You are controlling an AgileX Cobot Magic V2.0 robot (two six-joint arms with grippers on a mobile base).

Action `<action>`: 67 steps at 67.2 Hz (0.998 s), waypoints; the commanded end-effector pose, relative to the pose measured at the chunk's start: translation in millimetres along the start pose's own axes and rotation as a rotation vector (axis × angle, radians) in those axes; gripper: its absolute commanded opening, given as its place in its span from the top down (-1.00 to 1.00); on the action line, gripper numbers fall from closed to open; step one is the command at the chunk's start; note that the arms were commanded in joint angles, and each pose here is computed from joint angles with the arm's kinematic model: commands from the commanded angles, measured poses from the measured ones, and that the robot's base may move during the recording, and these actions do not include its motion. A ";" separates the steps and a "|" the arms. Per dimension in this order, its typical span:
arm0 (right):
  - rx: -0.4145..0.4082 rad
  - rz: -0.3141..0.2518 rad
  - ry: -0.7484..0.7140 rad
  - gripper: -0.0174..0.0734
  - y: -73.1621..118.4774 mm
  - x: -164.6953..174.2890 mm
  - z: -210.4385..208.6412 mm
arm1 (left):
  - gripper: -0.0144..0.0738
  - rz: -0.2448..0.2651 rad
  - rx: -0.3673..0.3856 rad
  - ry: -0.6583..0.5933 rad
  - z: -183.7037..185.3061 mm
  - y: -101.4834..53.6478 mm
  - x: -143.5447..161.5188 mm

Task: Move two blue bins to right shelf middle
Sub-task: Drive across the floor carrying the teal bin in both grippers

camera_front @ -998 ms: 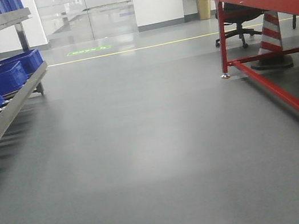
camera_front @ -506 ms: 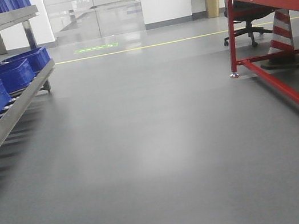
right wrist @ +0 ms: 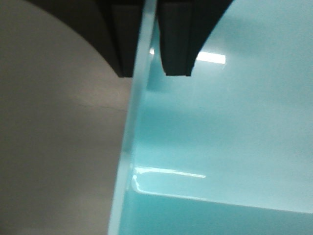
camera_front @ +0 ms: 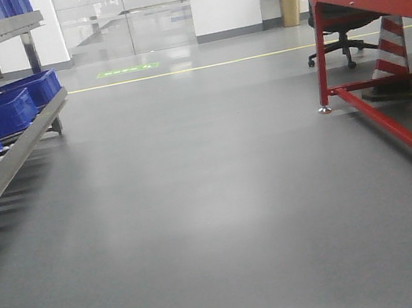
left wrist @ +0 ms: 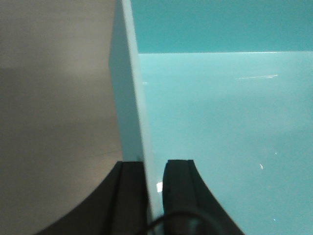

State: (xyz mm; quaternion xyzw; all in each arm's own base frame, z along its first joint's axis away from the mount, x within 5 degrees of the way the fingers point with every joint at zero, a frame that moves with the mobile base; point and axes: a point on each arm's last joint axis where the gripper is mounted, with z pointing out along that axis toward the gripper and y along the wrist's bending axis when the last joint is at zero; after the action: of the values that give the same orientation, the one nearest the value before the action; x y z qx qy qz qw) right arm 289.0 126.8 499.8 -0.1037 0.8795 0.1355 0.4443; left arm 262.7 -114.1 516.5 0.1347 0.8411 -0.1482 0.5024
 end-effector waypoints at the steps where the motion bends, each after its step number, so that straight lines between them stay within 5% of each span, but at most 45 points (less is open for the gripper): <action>1: 0.014 -0.030 -0.051 0.95 -1.5 -5.2 -6.9 | 0.92 0.002 0.025 -0.073 -10.2 -2.4 -7.6; 67: 0.014 -0.030 -0.051 0.95 -1.5 -5.2 -6.9 | 0.92 0.002 0.025 -0.073 -10.2 -2.4 -7.6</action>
State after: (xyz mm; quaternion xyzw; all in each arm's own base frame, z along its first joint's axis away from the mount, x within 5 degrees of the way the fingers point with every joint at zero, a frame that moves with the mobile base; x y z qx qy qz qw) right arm 288.9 126.7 500.2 -0.1037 0.8791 0.1357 0.4450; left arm 262.7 -114.1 516.5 0.1347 0.8411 -0.1482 0.5024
